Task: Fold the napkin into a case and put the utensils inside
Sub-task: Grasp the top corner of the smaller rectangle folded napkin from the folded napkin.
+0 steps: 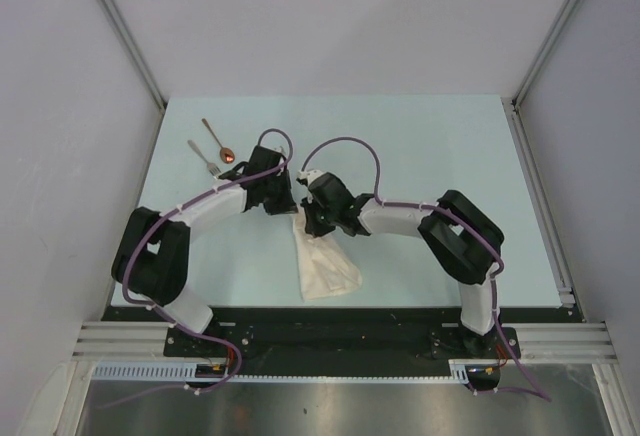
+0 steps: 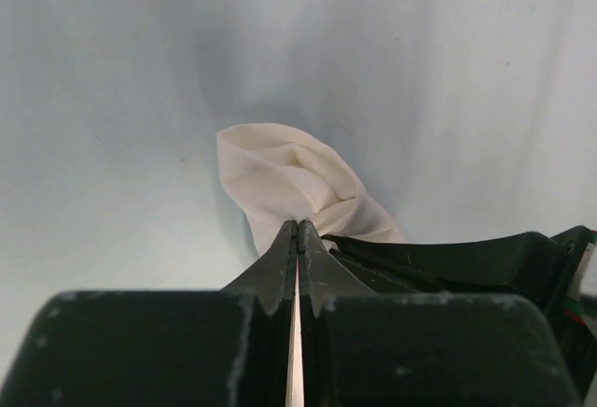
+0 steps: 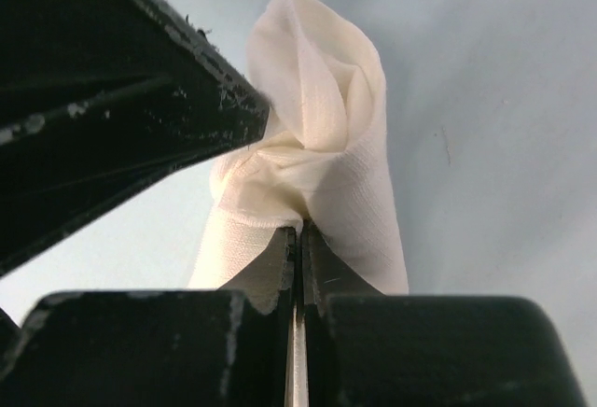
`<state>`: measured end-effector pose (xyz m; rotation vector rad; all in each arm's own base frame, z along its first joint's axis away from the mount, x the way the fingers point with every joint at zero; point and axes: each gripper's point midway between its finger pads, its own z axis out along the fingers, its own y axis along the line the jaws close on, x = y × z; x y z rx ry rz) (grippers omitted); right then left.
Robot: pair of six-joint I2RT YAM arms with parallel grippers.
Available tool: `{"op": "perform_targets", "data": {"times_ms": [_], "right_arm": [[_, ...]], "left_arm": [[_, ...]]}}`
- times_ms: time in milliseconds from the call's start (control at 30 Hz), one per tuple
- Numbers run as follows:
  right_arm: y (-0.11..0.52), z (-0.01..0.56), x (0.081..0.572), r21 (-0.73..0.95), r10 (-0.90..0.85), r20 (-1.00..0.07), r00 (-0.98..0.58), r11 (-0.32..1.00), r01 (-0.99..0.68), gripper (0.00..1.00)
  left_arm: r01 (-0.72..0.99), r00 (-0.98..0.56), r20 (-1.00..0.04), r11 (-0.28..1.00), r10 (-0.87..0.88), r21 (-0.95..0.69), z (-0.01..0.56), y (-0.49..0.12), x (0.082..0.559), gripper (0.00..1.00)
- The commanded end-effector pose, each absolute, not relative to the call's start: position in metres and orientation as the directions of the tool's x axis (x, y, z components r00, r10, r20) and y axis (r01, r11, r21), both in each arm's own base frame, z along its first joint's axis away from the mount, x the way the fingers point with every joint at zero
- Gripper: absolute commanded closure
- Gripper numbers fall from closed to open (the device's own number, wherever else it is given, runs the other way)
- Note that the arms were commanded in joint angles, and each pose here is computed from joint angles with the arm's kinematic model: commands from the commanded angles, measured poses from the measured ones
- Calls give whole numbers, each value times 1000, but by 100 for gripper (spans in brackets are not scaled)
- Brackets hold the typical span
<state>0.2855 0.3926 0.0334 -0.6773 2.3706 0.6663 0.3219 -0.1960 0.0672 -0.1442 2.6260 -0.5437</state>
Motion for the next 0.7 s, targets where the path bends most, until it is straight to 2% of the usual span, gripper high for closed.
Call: {"op": "perform_targets", "data": {"times_ms": [0, 267, 667], "right_arm": [[400, 40, 293, 331, -262, -626, -735, 764, -554, 100], [411, 51, 302, 436, -167, -571, -804, 768, -470, 100], [419, 51, 311, 501, -94, -502, -860, 779, -377, 100]], "left_arm": [[5, -867, -453, 904, -209, -427, 83, -195, 326, 100], [13, -869, -449, 898, -208, -441, 81, -197, 322, 100], [19, -874, -441, 894, -203, -449, 79, -200, 318, 100]]}}
